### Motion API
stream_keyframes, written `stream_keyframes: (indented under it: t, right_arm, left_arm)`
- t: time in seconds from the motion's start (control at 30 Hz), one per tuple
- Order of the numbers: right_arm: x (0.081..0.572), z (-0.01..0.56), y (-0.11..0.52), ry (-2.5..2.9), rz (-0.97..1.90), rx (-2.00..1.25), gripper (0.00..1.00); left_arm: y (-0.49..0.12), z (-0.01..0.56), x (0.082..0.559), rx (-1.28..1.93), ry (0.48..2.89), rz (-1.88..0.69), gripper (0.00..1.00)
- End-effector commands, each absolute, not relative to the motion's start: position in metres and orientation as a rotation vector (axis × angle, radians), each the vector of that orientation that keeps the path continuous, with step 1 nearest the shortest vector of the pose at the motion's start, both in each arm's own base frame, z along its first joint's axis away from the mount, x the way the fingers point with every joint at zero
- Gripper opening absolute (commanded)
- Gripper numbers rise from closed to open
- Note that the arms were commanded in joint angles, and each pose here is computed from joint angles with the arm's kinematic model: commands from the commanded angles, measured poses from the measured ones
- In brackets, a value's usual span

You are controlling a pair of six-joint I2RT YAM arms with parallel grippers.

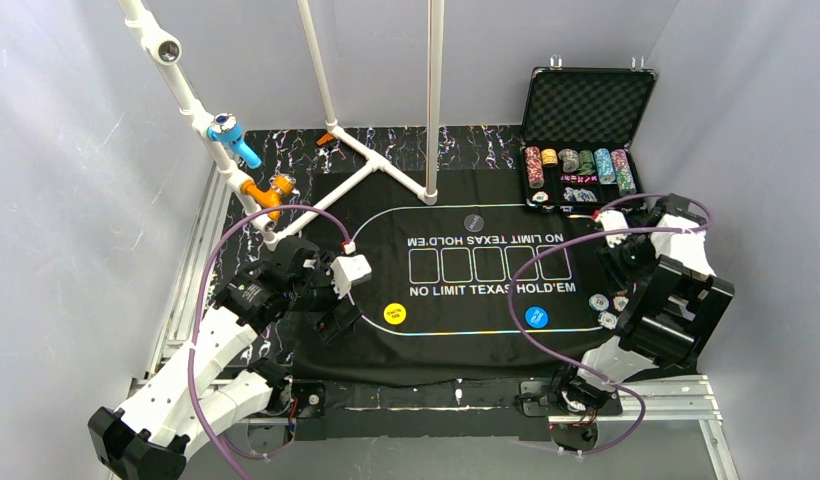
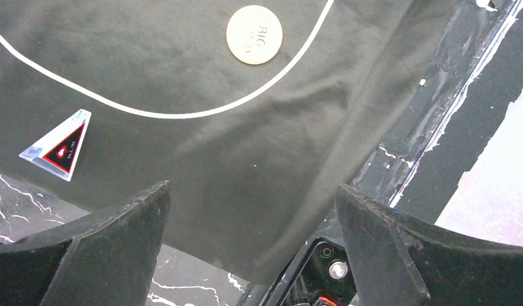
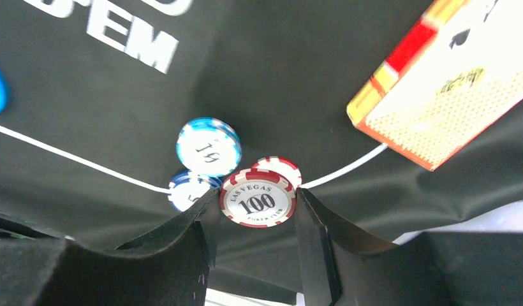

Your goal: Distribute texas hold em gaming equipment

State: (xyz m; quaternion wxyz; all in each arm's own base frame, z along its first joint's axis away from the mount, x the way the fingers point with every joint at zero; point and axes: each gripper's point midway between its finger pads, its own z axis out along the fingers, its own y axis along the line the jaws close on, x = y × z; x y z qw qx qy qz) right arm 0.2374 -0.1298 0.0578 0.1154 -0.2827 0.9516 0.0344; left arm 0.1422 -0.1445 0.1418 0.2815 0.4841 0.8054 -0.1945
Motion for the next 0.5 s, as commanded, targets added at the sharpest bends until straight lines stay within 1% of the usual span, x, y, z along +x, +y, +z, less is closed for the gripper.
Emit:
stream_keyframes:
  t: [0.0,0.2,0.3,0.43,0.47]
  right_arm:
    - [0.255,0.105,-0.075,2.654,0.151,-0.928,0.3]
    - [0.28,0.127,0.038,2.496,0.242,-1.089,0.3]
    - [0.283,0.122,0.098,2.443,0.297,-1.186,0.3]
    - [0.283,0.109,0.162,2.374,0.329,-1.291,0.31]
    - [0.286,0.106,0.169,2.367,0.323,-1.295,0.31]
  left_arm:
    - [-0.149,0.145,0.137,1.294,2.146,-0.566,0.99]
    - [-0.152,0.153,0.138,1.267,2.144,-0.585,0.99]
    - [-0.152,0.156,0.139,1.254,2.133,-0.581,0.99]
    - [-0.152,0.16,0.139,1.24,2.127,-0.579,0.99]
    - [-0.152,0.16,0.139,1.238,2.126,-0.579,0.99]
